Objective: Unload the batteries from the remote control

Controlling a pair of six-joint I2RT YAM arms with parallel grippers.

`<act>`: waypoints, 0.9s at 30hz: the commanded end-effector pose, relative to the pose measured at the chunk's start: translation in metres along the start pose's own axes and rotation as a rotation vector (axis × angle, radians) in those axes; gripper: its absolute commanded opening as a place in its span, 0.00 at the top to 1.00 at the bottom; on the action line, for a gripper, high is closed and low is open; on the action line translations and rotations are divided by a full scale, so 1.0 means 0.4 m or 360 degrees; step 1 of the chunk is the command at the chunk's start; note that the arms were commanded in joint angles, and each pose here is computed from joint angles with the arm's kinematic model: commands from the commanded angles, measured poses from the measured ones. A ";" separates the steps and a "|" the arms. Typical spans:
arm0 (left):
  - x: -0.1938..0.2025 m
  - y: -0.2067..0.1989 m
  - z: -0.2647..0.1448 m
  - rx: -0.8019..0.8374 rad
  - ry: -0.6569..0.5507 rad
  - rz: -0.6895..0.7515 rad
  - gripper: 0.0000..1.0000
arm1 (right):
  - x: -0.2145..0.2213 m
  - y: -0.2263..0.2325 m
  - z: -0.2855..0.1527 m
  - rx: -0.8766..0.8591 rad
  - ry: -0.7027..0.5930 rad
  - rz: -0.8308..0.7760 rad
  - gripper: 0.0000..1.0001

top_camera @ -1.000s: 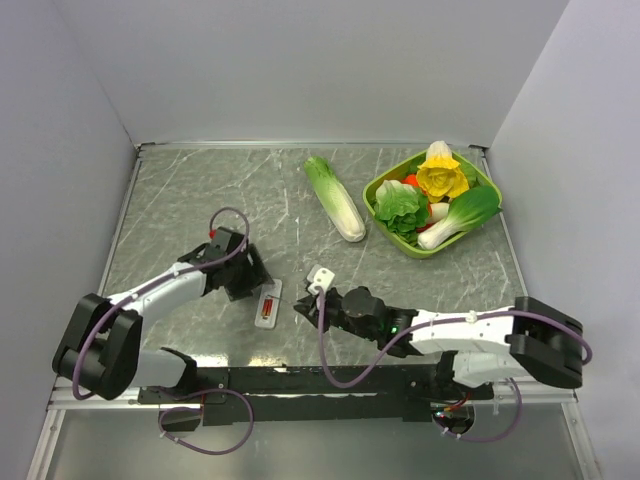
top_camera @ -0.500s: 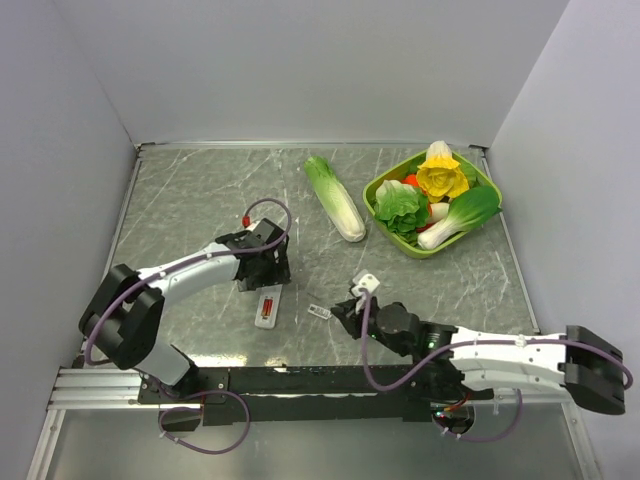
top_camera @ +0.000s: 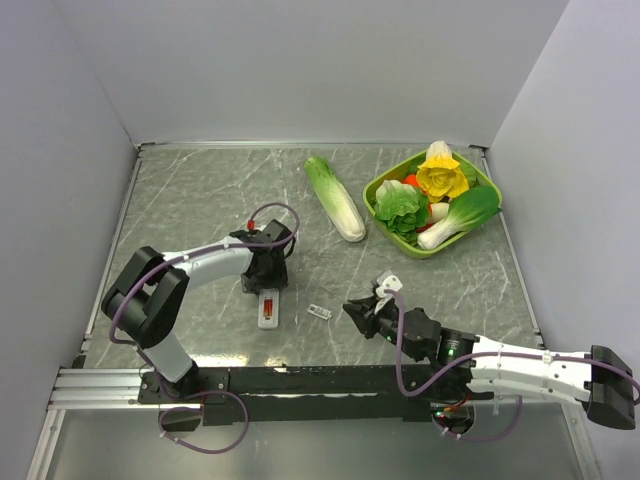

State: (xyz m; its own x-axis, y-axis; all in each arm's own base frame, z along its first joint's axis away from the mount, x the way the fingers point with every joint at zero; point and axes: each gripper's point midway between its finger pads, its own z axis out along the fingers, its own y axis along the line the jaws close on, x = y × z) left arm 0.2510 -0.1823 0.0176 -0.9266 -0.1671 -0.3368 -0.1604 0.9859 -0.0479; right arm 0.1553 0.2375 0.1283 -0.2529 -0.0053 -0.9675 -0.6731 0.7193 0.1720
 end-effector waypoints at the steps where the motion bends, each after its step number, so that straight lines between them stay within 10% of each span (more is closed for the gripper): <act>1: -0.007 -0.017 0.010 -0.0002 0.0006 0.0008 0.36 | -0.011 -0.001 -0.005 0.0006 -0.0044 0.0016 1.00; 13: -0.035 -0.218 -0.034 0.0562 0.0105 -0.0100 0.80 | -0.027 -0.002 -0.019 -0.0015 -0.0095 0.0044 1.00; 27: -0.119 -0.393 -0.171 0.1412 0.0052 -0.0238 0.99 | -0.024 -0.001 -0.026 -0.0021 -0.0076 0.0067 1.00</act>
State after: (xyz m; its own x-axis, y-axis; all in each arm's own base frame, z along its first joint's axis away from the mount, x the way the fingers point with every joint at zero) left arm 0.2894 -0.3040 0.0580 -0.9346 -0.2617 -0.2409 -0.0600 0.7835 -0.6185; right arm 0.1528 0.2284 0.1336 -0.2416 0.0258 -0.9700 -0.6713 0.7174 0.1863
